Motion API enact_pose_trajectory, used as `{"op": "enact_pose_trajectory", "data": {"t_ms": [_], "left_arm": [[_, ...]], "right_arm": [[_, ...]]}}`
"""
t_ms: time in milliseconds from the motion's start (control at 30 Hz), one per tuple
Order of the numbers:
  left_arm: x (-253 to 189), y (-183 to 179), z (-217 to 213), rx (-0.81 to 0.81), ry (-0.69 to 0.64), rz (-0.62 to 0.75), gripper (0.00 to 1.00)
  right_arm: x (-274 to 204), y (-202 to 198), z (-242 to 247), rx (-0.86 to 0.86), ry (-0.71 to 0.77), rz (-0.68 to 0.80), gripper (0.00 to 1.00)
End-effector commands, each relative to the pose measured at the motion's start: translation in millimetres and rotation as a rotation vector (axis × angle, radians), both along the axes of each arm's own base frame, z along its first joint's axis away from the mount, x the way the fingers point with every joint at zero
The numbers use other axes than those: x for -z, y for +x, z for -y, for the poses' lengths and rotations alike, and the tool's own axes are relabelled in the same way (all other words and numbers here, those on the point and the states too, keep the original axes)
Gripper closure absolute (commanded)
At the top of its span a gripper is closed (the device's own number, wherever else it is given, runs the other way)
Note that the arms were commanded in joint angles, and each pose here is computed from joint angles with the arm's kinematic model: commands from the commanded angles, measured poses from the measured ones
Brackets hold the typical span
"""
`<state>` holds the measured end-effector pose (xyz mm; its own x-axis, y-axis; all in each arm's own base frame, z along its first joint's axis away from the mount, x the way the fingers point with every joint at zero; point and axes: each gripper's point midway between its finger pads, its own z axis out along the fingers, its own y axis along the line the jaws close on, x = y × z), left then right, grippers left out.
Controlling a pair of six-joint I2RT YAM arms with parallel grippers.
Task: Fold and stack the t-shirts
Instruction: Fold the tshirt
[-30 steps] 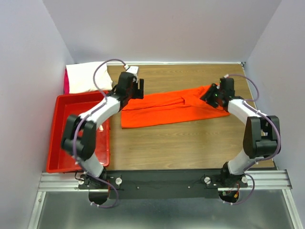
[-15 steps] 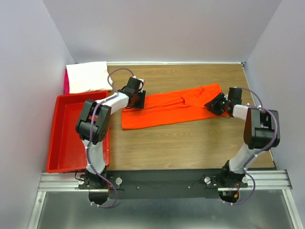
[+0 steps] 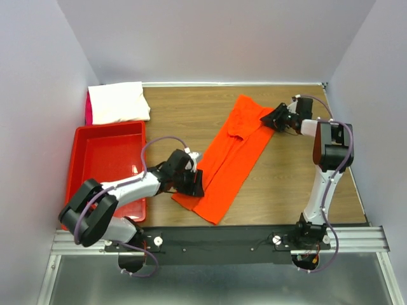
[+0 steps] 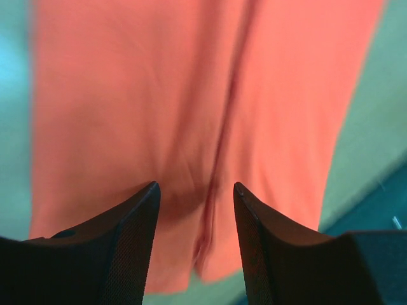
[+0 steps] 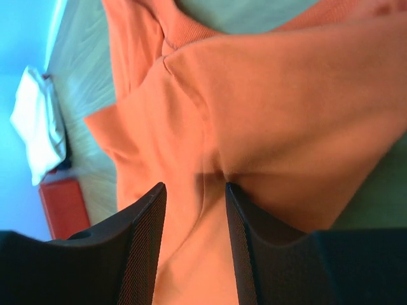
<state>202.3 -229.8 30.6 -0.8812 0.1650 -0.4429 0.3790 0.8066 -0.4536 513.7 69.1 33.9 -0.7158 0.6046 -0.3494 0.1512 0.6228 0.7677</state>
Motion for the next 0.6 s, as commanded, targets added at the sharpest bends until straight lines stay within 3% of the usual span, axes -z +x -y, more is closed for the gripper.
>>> {"op": "enact_pose_trajectory", "data": {"t_ms": [0, 133, 333, 433, 567], "left_arm": [[10.6, -77.3, 9.9, 0.086, -0.048, -0.221, 0.42], [-3.7, -93.4, 17.8, 0.119, -0.094, -0.209, 0.41], [-68.5, -58.0, 36.3, 0.022, -0.218, -0.036, 0.35], [-96.1, -33.3, 41.5, -0.027, -0.236, 0.056, 0.33], [-86.2, -15.1, 37.0, -0.053, -0.182, 0.066, 0.35]], "right_arm": [[42.0, -6.8, -32.6, -0.113, 0.013, -0.087, 0.50], [16.0, 13.0, -47.5, -0.159, 0.027, -0.019, 0.49], [-64.0, 11.7, -55.1, -0.184, 0.015, 0.130, 0.48], [-87.8, -7.9, -61.2, -0.197, 0.016, 0.158, 0.48], [-88.1, -44.6, -86.7, -0.252, 0.028, 0.132, 0.48]]}}
